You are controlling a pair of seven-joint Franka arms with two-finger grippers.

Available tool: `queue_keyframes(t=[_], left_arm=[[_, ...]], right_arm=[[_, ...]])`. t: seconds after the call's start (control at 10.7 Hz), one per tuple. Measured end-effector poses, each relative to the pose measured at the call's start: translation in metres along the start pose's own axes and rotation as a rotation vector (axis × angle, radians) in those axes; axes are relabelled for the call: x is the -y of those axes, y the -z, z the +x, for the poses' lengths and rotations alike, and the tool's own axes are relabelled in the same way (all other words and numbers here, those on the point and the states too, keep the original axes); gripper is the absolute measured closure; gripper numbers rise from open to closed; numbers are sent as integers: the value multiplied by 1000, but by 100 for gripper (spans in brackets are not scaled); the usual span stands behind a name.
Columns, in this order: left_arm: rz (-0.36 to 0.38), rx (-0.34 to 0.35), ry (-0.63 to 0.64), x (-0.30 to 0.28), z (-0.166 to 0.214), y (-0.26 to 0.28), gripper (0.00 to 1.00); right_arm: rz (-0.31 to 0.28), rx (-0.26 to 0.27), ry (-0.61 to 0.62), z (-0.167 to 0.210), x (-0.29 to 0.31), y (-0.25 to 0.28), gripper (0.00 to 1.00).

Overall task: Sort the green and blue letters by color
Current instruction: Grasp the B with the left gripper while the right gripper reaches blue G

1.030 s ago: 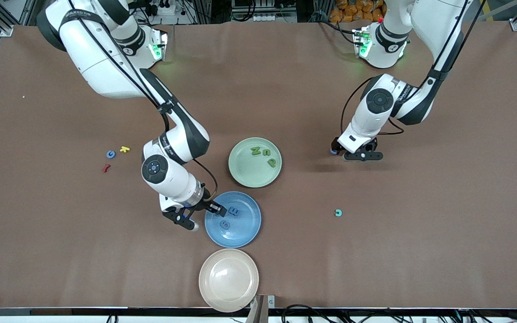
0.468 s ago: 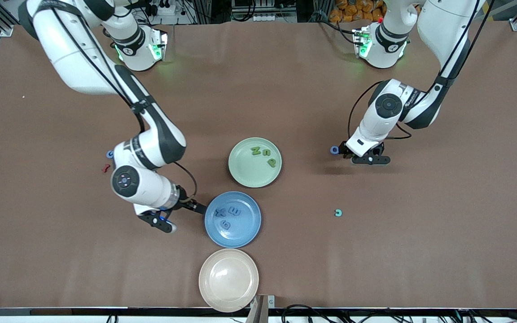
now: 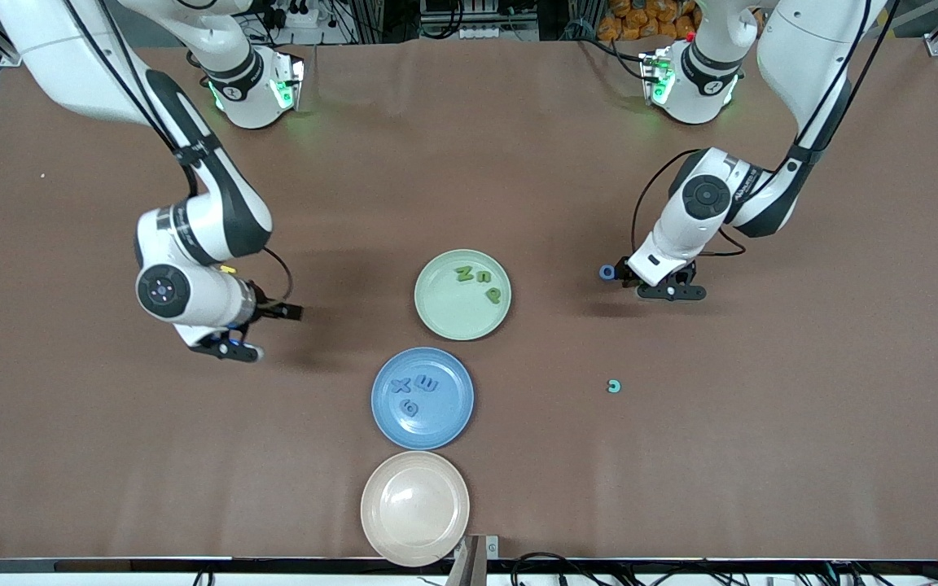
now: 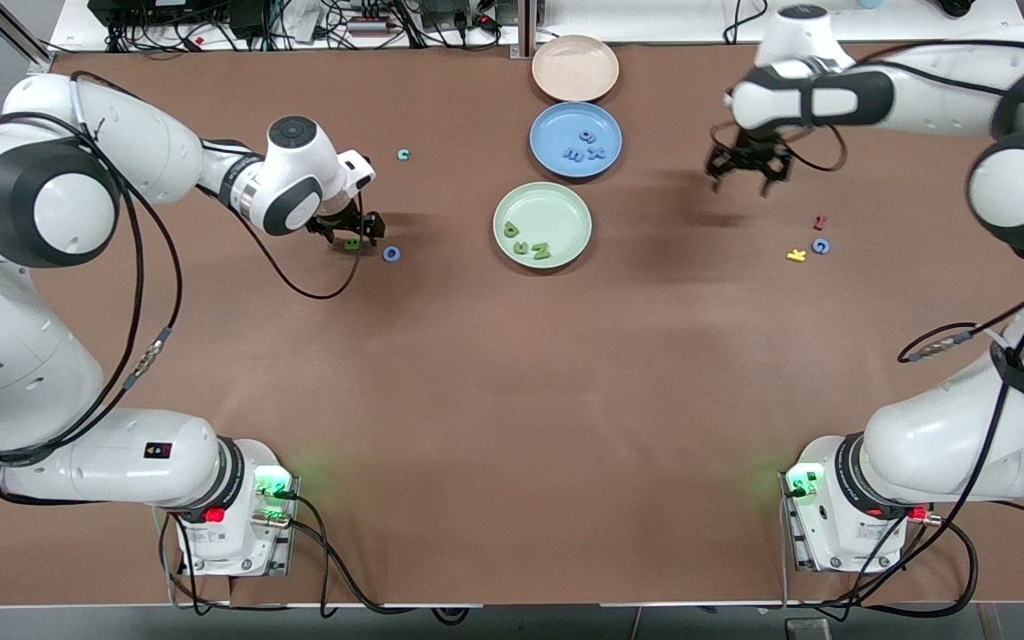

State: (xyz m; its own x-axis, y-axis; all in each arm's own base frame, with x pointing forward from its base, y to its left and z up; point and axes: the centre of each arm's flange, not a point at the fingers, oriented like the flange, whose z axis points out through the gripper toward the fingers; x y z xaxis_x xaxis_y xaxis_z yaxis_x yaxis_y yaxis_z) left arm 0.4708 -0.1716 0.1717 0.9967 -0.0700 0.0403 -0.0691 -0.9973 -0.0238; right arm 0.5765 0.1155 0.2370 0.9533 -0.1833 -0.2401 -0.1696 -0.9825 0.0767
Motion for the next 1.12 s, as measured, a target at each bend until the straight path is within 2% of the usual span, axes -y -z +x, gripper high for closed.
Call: queue_keyframes(t=[0.09,0.19,0.28,0.47,0.75,0.94,1.03,1.12], left_arm=[[0,1,3,6,2,0,16],[-1,-2,6,8,3,0,31],[-3,-7,3,7,3,1,45],[-4,-14,0,5,4,5,66],[-5,-14,22,4,4,5,66],[-24,-38,76,-8,8,12,66],[-43,-64,115,-21,16,22,66],[-64,-89,158,-34,23,34,66]], right_arm=[[-43,17,6,-12,-29,-10,0],[-56,35,17,-20,-55,-16,0],[-59,44,29,-25,-77,-18,0],[-49,57,55,-28,-120,-20,1],[3,36,110,-23,-195,-33,9],[22,7,109,-30,-207,-51,11],[27,3,112,-34,-205,-59,20],[31,-1,114,-36,-204,-66,20]])
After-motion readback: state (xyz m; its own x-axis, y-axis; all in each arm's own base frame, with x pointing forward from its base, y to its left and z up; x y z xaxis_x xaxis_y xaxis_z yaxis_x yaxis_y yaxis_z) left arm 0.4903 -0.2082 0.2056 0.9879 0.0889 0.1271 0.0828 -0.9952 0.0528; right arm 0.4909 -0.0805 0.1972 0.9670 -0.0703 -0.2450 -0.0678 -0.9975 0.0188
